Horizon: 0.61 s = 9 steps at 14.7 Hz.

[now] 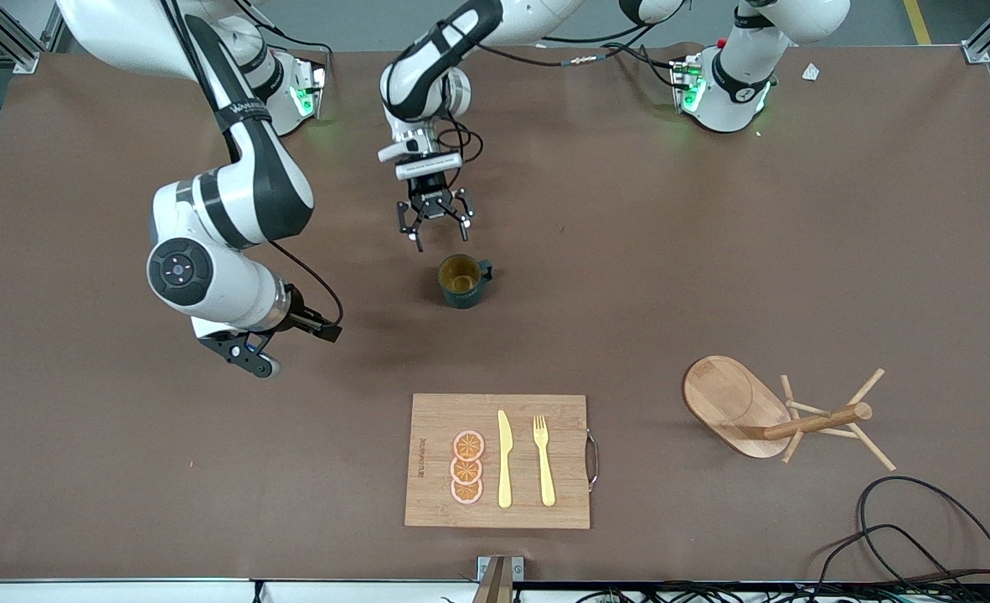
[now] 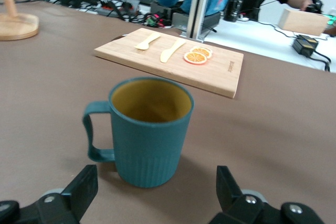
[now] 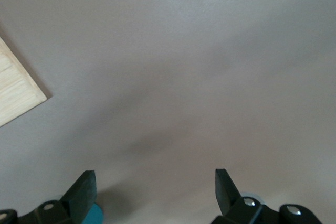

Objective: Transfer cup from left to right arm and place
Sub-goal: 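Set the mug on the table with the left gripper and release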

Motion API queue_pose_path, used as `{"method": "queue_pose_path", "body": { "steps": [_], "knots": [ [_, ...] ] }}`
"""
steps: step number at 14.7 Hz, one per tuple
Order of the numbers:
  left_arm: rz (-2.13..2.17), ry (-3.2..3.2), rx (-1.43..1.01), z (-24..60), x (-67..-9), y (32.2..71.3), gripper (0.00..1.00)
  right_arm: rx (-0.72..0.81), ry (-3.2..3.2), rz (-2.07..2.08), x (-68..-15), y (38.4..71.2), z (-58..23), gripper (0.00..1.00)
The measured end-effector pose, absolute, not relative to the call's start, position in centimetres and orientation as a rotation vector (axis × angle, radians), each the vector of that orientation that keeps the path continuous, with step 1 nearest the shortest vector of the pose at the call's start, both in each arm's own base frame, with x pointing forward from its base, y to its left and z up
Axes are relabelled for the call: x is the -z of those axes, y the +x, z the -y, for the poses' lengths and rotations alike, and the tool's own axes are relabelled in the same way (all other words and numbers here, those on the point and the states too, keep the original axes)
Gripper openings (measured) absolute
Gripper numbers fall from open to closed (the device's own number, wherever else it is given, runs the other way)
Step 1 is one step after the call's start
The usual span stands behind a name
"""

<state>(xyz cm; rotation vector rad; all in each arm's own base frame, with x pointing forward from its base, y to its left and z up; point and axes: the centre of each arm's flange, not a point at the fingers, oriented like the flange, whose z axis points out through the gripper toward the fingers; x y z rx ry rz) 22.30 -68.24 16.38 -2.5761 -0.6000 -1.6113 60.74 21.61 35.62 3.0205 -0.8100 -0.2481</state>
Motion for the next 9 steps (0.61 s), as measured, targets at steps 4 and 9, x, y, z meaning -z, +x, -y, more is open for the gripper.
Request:
{"method": "queue_pose_path", "body": {
  "steps": [4,9],
  "knots": [
    [0.691,-2.523,1.554,68.1,-21.4,21.9,0.99,0.219,3.001,0.893,-35.5,59.9,-24.6,1.00],
    [0.717,-2.460,1.455,64.8,-28.2,23.0,0.98,0.186,2.975,0.989,-34.2,58.4,-29.1,1.00]
  ]
}}
